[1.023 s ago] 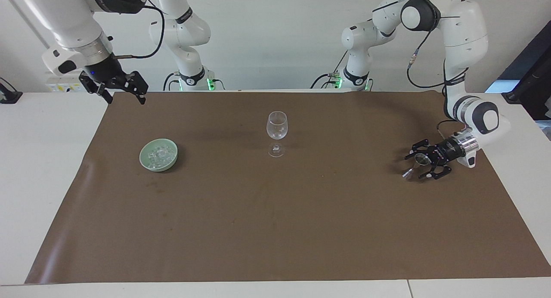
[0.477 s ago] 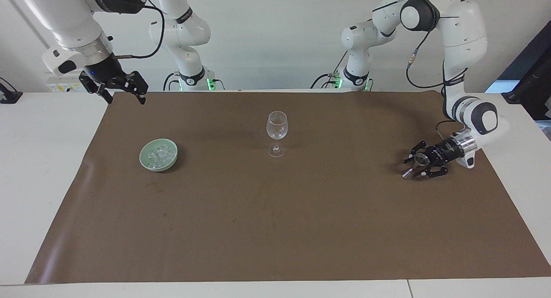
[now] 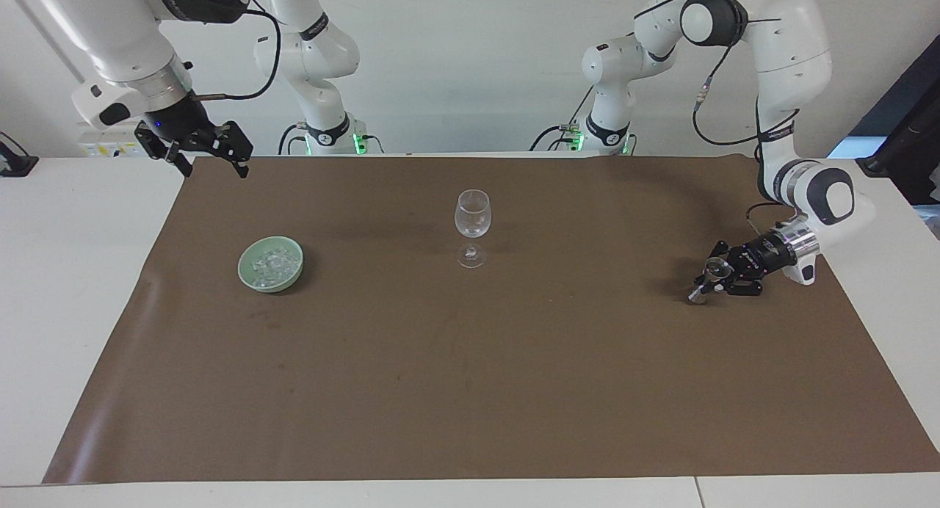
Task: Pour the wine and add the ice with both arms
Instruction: 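Carry the cup to the glass while the right gripper reaches the bowl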
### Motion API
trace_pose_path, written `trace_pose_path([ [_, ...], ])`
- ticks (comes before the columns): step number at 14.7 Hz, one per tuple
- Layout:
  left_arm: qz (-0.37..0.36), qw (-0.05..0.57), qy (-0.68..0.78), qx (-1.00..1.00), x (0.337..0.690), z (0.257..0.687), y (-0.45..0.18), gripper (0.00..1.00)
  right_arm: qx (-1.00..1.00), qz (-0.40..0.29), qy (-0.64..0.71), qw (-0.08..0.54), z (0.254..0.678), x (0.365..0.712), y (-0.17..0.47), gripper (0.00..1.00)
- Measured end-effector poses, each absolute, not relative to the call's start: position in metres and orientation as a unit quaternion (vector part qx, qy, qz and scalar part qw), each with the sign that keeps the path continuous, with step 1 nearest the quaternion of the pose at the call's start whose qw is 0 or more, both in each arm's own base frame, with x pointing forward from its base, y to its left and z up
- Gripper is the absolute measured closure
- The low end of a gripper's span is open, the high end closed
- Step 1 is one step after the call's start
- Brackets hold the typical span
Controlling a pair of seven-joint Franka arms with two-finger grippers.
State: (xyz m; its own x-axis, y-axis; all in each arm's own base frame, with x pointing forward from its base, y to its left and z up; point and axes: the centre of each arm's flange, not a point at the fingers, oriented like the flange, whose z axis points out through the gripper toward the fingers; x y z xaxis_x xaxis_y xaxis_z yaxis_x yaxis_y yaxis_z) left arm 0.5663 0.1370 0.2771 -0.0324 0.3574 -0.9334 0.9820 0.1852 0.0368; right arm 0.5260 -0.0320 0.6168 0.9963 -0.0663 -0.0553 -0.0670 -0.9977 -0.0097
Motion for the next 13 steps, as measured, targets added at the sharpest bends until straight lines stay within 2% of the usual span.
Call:
trace_pose_path([
  [6, -0.394, 0.412, 0.568, 0.594, 0.569, 0.377, 0.033, 0.79, -0.999, 0.027, 0.033, 0.006, 0.617, 0.526, -0.032, 0.0],
  [8, -0.405, 0.398, 0.554, 0.609, 0.56, 0.403, -0.006, 0.79, -0.999, 0.027, 0.033, 0.006, 0.617, 0.526, -0.032, 0.0],
  [13, -0.41, 0.318, 0.547, 0.657, 0.53, 0.448, -0.099, 0.79, -0.999, 0.028, 0.042, 0.006, 0.617, 0.525, -0.041, 0.0],
])
